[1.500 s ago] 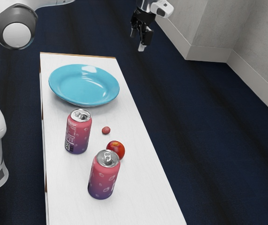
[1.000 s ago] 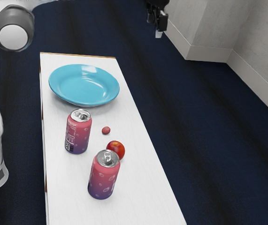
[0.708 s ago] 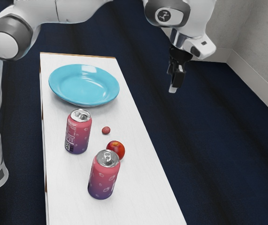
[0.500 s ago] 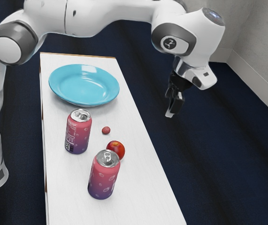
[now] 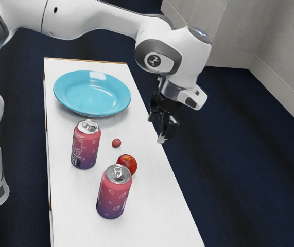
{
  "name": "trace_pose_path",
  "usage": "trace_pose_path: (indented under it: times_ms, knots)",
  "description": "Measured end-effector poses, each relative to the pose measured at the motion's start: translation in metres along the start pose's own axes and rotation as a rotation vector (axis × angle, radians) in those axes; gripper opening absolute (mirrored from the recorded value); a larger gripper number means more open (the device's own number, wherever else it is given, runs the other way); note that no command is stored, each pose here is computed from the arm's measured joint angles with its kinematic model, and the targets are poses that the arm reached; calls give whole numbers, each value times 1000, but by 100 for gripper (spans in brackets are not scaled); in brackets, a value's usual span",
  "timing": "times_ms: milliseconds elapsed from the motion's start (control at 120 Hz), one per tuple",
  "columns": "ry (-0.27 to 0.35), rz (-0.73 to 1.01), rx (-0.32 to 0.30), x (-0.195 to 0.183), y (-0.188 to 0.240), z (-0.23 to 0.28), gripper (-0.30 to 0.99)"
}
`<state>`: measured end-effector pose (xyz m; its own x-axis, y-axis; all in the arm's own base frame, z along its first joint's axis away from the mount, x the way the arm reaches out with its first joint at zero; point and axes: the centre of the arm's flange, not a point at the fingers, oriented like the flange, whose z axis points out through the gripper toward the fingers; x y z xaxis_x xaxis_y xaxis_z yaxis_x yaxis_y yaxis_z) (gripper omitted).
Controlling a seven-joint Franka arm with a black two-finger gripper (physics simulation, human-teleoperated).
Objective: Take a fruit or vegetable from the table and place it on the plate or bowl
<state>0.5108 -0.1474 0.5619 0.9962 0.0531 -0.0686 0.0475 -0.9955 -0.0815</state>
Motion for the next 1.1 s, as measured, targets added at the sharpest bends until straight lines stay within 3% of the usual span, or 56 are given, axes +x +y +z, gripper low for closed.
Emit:
trace_pose_path:
  times_ms: [183, 550, 758, 1100]
  knots:
    - [5, -122, -18, -32, 43, 0, 69]
    - [-39, -410, -16, -35, 38, 30, 69]
    - [54, -439, -5, -59, 27, 13, 69]
    - [33, -494, -46, -61, 20, 44, 69]
